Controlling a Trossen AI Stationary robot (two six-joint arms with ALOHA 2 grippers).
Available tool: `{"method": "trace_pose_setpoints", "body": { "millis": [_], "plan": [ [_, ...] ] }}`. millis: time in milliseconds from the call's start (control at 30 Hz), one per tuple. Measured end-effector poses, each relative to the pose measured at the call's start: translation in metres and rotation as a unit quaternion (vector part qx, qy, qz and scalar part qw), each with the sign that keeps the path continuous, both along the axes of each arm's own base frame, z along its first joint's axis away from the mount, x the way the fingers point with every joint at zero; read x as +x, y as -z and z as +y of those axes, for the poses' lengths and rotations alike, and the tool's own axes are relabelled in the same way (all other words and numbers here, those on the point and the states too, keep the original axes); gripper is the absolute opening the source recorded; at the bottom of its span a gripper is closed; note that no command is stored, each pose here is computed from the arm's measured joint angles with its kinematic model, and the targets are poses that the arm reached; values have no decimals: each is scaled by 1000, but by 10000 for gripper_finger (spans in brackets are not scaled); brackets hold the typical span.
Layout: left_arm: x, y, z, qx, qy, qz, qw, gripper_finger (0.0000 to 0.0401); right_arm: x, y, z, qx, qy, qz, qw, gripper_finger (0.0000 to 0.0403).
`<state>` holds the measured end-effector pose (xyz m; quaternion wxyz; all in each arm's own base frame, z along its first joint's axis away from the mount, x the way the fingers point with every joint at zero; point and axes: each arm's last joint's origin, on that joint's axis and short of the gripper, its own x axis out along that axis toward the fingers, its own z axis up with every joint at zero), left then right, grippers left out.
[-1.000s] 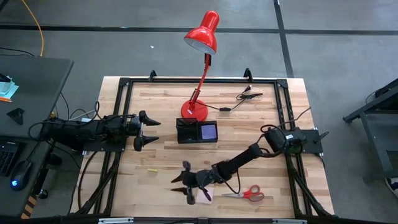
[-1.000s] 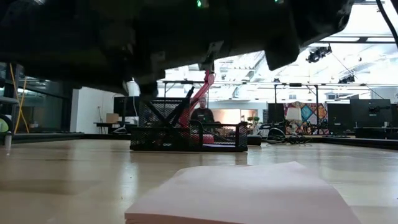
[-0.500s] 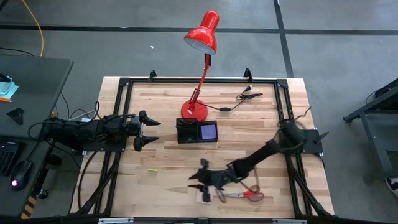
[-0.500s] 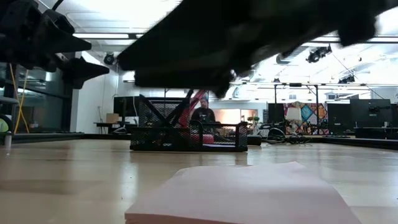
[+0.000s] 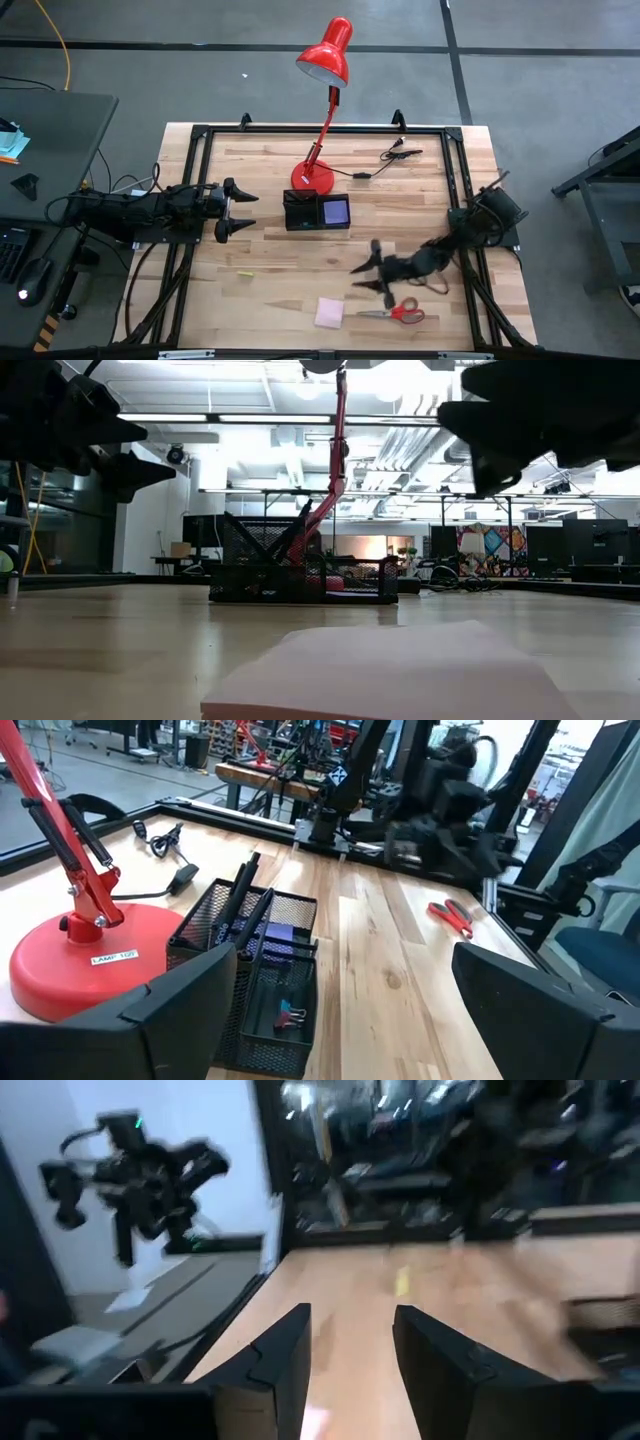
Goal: Pick and place office supplies into organizer
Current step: Put the green eraser into the black desk organizer
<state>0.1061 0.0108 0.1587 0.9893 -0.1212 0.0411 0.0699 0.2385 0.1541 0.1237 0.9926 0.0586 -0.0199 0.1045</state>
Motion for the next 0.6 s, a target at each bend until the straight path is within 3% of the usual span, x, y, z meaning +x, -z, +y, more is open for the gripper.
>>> {"method": "trace_pose_setpoints", "body": {
  "millis": [333,600],
  "plan": [
    [0,0,0,0,0,0,1000,358,-56,-8,-40,-13,-13,3,1000,134],
    [0,0,0,0,0,0,1000,358,-91,-3,-66,-17,16,55,998,134]
  ]
}}
